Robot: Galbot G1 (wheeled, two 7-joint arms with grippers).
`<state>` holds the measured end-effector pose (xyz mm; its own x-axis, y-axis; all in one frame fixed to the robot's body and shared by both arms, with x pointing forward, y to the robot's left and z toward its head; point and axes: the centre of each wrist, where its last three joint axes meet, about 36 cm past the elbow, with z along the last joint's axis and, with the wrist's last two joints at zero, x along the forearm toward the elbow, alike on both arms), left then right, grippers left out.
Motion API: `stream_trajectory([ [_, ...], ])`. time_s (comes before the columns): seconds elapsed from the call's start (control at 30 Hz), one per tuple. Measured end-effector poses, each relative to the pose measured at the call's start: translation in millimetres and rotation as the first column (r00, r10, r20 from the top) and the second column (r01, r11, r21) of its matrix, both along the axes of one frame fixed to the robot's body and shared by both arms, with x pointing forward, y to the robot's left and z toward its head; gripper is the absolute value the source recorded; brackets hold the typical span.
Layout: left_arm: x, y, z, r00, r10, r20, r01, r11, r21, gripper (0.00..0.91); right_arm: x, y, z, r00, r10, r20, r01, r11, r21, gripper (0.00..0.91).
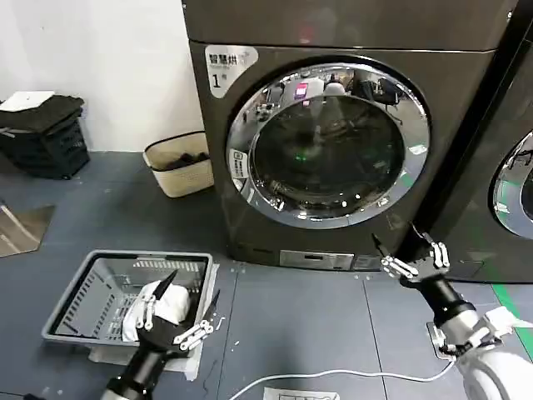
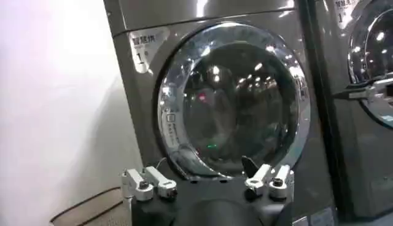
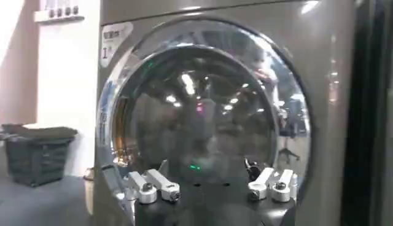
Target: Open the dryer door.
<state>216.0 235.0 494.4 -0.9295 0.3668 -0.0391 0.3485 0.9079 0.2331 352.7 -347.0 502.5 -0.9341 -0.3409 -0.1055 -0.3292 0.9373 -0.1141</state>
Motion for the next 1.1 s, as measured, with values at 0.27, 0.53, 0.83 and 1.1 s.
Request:
stream_trajectory([
  [0.27,-1.8,-0.2,-0.6,1.0,-0.003,0.002,0.003,1.0,0.002,0.907,34.0,-2.5,-2.1,0.997,0.077,0.012,-0.077,0.997,0.002,0.907],
  [0.53,-2.5,-0.9,-0.9,1.0,-0.006,0.008,0.006,1.0,-0.003,0.907,64.3,-1.5,-4.1,0.987,0.156,0.035,-0.156,0.988,-0.004,0.907],
  [0.83,-2.8,-1.2,-0.7,1.0,-0.007,0.01,0.007,1.0,-0.004,0.907,98.8,4.4,-1.0,0.973,0.227,0.043,-0.227,0.974,-0.006,0.907],
  [1.1,-3.4,-1.3,-0.3,1.0,-0.007,0.011,0.007,1.0,-0.005,0.907,129.7,10.5,0.4,0.959,0.281,0.042,-0.281,0.96,-0.012,0.907],
])
